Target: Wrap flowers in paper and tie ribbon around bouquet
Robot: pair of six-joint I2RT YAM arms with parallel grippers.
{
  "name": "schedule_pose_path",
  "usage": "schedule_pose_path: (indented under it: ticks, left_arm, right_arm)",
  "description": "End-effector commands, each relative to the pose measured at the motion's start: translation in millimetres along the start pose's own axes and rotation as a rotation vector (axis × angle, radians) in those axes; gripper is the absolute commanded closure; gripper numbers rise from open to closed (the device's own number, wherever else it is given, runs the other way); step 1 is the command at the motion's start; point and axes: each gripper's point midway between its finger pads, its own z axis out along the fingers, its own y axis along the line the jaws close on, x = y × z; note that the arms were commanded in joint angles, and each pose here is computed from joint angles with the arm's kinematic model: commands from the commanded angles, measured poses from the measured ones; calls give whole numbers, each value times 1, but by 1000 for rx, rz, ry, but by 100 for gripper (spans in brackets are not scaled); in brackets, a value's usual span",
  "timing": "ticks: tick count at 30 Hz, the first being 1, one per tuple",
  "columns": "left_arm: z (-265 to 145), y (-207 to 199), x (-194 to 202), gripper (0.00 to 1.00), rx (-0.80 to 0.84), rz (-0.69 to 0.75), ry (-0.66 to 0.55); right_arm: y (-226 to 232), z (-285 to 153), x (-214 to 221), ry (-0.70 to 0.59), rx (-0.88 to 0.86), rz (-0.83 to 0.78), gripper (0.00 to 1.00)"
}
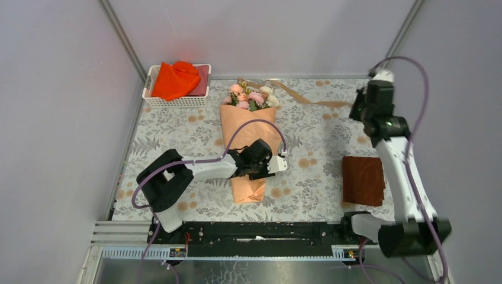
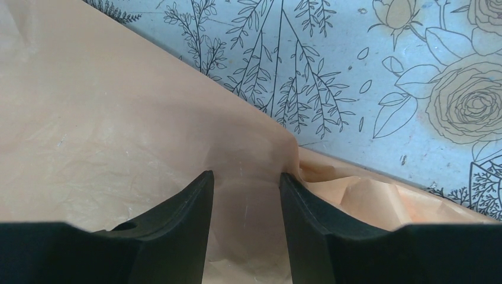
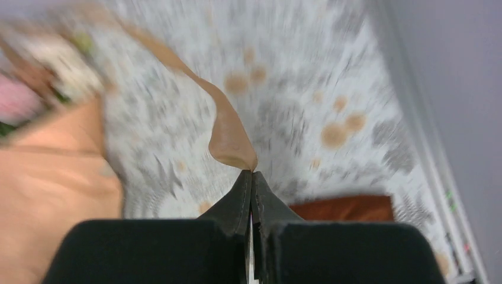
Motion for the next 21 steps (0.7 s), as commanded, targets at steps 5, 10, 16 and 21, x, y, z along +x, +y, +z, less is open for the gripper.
schedule_pose_path:
  ticks: [5,10,16,21]
  left_arm:
    - [14,-33,50,47,105,-22,160]
    - [15,-33,50,47,103,-18,162]
    - [15,-34,52,47,105,-16,170]
    - [15,-34,53,47,107,-16,171]
  right_arm:
    - [-79,-308,-144,-877,172,217,100]
    - [-81,-376,-162,-1021,117,234,100]
    - [-56,-323,-162,-881,43,193,100]
    - [18,-208,-111,-512,-251,136,100]
